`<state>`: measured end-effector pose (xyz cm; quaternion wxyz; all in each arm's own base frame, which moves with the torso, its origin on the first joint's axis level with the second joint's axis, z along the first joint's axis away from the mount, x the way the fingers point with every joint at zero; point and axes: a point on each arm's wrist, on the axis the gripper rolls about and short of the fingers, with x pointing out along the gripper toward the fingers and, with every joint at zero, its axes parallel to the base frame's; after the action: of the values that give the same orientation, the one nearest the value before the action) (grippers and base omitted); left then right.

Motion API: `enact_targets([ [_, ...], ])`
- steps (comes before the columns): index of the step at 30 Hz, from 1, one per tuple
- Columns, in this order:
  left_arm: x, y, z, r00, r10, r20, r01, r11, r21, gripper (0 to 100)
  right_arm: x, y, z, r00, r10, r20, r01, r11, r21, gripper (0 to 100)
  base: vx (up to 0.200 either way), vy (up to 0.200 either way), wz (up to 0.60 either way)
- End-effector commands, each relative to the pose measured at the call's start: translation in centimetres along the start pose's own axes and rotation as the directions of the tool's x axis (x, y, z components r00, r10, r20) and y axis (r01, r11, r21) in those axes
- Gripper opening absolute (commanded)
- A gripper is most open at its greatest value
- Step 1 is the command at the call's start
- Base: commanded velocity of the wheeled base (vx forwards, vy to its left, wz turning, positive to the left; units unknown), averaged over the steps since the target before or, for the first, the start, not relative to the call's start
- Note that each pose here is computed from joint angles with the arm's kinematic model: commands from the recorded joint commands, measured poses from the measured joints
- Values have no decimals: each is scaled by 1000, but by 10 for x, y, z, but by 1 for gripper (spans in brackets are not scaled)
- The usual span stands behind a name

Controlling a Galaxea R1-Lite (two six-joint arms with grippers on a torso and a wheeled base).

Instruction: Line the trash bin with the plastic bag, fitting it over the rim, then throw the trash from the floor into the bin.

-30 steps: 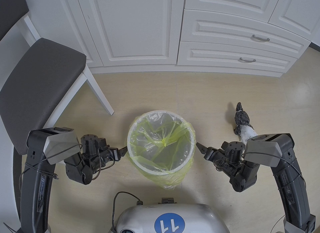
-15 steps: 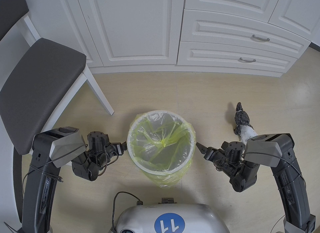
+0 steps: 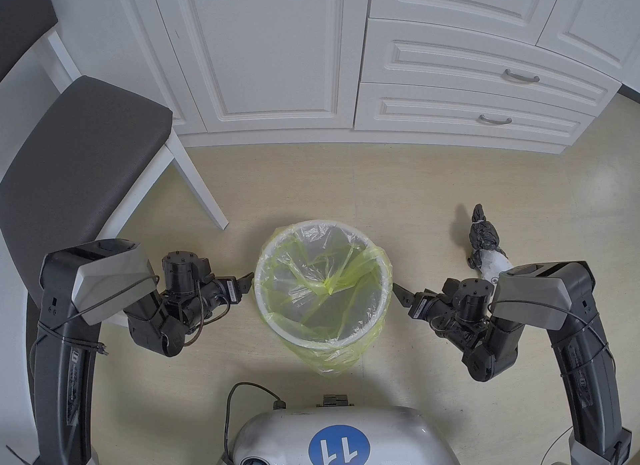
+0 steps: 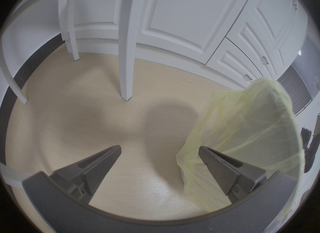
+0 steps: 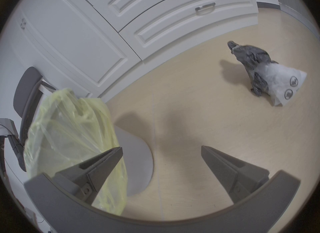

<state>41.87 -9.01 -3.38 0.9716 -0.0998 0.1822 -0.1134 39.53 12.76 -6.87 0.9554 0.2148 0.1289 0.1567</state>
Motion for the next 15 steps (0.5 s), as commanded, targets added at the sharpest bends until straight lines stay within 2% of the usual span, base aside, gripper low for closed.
enact_targets([
  [1,-16,-6,24,999,-19,41,18,999,27,100,1,9,20,998,47,44,-46,999,-9,100,0,0,0],
  [5,-22,-8,25,999,-20,31,17,997,70,100,-1,21,36,994,91,67,-90,996,-16,100,0,0,0],
  [10,-30,-8,32,999,-17,38,13,994,106,100,-15,37,54,994,96,43,-95,995,-21,100,0,0,0],
  [14,-37,-10,37,999,-19,45,14,994,108,100,-14,42,43,995,101,2,-100,995,-20,100,0,0,0],
  [15,-39,-11,39,999,-20,50,14,994,110,100,-10,40,30,995,95,-24,-96,995,-19,100,0,0,0],
])
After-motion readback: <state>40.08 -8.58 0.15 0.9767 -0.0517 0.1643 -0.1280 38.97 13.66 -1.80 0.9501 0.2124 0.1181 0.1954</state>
